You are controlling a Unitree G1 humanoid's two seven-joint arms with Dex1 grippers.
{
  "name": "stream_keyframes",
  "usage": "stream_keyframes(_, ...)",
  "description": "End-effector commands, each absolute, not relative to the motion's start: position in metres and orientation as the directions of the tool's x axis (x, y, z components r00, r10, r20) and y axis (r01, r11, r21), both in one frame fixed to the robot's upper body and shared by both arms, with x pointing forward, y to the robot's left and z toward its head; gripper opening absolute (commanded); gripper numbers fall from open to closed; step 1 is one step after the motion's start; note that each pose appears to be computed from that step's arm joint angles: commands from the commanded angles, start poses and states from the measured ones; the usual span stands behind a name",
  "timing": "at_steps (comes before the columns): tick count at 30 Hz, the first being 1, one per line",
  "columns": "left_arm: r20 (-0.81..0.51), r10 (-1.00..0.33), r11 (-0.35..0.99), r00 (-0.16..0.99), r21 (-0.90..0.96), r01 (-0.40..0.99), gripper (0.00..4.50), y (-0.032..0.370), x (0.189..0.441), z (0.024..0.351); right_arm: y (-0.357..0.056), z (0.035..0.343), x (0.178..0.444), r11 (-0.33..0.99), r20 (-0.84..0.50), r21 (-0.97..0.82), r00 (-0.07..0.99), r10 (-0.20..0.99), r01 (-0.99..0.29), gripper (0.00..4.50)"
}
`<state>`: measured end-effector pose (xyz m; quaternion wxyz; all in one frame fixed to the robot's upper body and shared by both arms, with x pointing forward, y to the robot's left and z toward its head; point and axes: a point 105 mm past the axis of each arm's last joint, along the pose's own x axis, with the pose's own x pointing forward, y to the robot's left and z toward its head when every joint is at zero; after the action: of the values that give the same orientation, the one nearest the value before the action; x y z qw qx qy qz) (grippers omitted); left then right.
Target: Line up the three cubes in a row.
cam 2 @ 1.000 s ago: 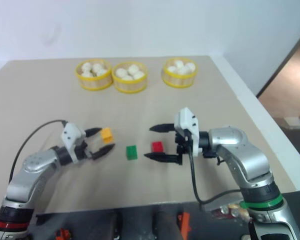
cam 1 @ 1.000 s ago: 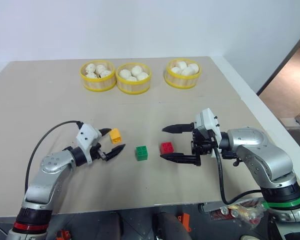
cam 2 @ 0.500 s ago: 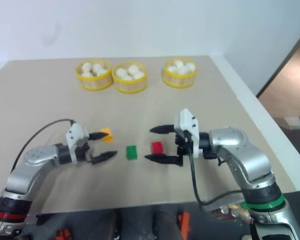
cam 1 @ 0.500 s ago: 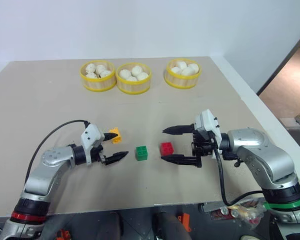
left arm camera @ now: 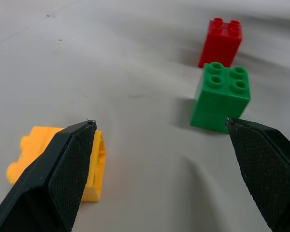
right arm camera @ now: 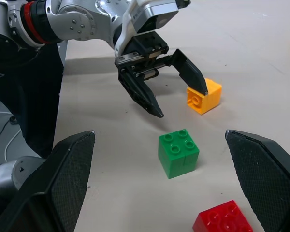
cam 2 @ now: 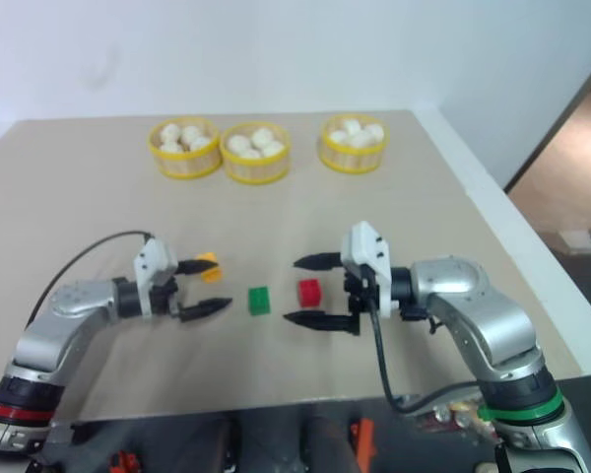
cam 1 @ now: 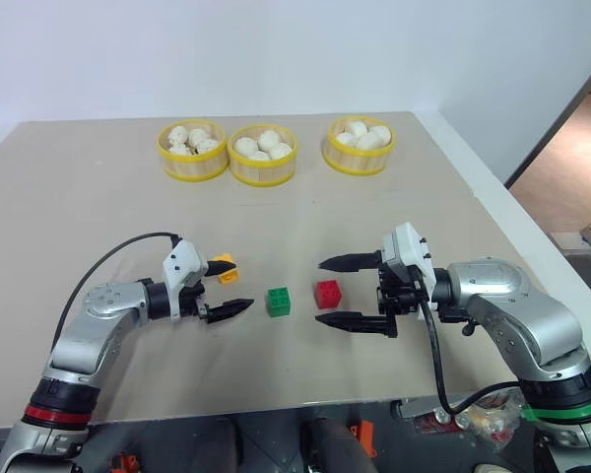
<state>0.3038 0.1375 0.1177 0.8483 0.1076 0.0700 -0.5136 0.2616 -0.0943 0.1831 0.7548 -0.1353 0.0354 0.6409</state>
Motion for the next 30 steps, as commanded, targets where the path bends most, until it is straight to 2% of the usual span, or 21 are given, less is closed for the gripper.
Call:
stream_keyframes(1, -0.306, -0.849, 0.442, 0.43, 0.032, 0.896, 4.45, 0.139, 0.297, 0.095, -0.094, 0.196, 0.256, 0.129, -0.201, -0.206, 0.171, 0.965, -0.97, 4.5)
stream_keyframes(20, -0.382, -0.836, 0.425, 0.395, 0.004, 0.905, 4.45, 0.151, 0.275, 0.082, -0.093, 0.198, 0.257, 0.117, -0.212, -0.205, 0.161, 0.964, -0.972, 4.5)
stream_keyframes(30, -0.325, -0.827, 0.462, 0.459, 0.072, 0.884, 4.45, 0.173, 0.258, 0.1, -0.095, 0.196, 0.257, 0.118, -0.217, -0.201, 0.161, 0.963, -0.972, 4.5)
